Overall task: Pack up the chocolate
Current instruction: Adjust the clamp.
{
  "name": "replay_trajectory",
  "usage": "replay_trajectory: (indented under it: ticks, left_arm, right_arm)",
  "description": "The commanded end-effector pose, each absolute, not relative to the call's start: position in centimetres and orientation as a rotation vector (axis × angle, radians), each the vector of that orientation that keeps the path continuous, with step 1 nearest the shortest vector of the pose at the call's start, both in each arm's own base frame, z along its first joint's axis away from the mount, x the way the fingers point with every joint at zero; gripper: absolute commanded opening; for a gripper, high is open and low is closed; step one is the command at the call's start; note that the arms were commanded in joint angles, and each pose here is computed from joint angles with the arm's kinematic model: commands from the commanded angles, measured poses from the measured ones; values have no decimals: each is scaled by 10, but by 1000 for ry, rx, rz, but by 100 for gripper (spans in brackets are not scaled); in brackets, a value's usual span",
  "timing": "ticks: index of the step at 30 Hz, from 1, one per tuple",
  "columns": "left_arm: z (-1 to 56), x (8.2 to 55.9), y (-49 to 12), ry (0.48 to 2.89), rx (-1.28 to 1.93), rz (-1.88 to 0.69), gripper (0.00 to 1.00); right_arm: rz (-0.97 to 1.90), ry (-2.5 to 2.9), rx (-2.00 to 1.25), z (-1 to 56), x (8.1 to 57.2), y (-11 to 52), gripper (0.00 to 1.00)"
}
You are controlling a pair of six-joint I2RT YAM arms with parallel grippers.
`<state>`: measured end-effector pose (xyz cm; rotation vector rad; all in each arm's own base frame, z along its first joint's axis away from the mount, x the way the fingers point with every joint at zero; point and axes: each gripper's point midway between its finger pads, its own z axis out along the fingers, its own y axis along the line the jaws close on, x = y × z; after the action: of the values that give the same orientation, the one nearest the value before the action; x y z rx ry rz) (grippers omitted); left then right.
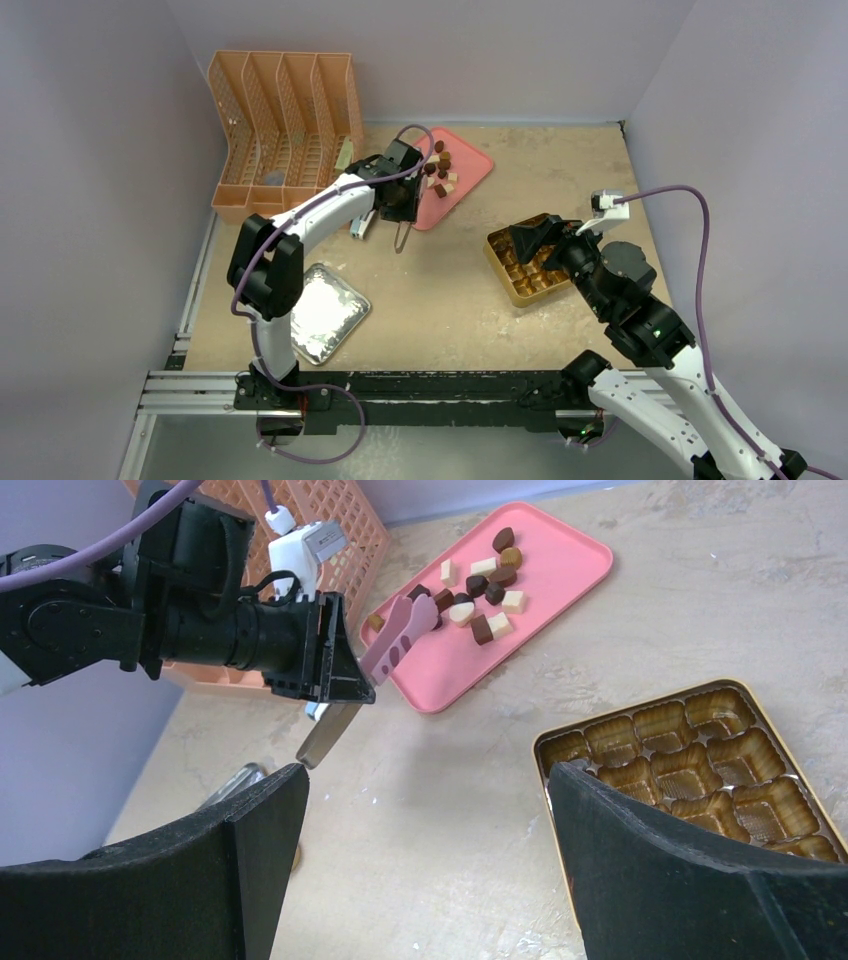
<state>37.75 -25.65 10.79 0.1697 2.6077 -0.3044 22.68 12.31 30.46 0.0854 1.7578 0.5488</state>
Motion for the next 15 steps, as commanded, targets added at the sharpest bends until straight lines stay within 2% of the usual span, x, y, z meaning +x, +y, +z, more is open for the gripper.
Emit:
replay_trajectory:
  ticks: [1, 15]
  left_arm:
    - [135, 391, -245, 2538, 124, -243, 35]
    - [137, 392, -249, 2554, 193, -241, 40]
  right_arm:
    - [561, 1702, 101, 322, 231, 123, 92]
    - [564, 1702, 94, 322, 231, 124, 92]
